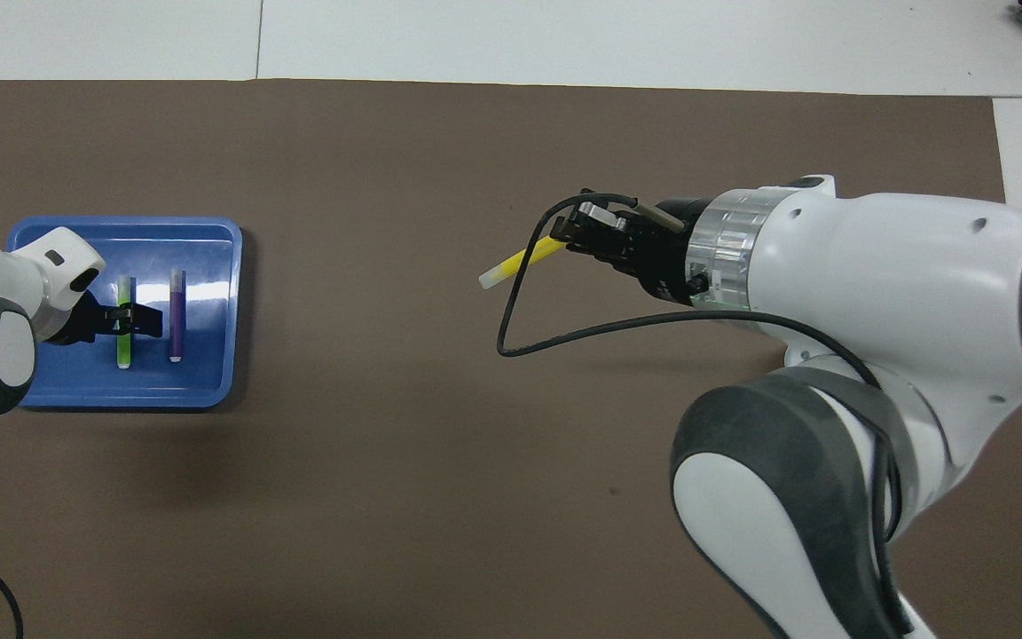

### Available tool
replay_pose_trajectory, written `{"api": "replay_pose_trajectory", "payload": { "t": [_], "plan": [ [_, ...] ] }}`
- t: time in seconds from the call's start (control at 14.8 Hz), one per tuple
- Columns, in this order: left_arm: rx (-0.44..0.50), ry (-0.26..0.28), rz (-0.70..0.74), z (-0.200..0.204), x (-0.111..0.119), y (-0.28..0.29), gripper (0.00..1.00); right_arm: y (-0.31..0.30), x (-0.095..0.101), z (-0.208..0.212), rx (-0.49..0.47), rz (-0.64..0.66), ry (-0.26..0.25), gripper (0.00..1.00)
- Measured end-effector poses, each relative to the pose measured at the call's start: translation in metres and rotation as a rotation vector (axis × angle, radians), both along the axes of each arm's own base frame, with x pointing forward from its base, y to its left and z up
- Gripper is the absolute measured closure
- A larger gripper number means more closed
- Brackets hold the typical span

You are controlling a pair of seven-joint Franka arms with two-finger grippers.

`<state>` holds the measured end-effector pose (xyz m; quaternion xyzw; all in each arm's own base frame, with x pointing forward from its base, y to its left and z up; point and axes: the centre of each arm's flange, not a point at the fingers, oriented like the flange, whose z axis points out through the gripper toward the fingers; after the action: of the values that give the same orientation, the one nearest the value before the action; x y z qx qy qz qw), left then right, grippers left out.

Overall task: Right arm passes pens to left for tray arrangement
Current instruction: 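Carry the yellow pen toward the left gripper while the left gripper approaches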

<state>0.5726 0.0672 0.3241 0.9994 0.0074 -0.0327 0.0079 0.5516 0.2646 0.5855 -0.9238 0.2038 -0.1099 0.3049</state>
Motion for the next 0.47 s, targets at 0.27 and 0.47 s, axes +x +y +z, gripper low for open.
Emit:
{"api": "replay_pose_trajectory", "payload": {
  "t": [0.27,0.47],
  "plan": [
    [-0.067,0.108,0.125,0.061,0.012,-0.009,0.00,0.025,-0.011,-0.011,0.046,-0.056,-0.001,0.82],
    [-0.099,0.138,0.395,0.102,0.014,-0.050,0.00,0.054,-0.027,-0.031,0.086,-0.097,-0.062,0.82]
  ]
}}
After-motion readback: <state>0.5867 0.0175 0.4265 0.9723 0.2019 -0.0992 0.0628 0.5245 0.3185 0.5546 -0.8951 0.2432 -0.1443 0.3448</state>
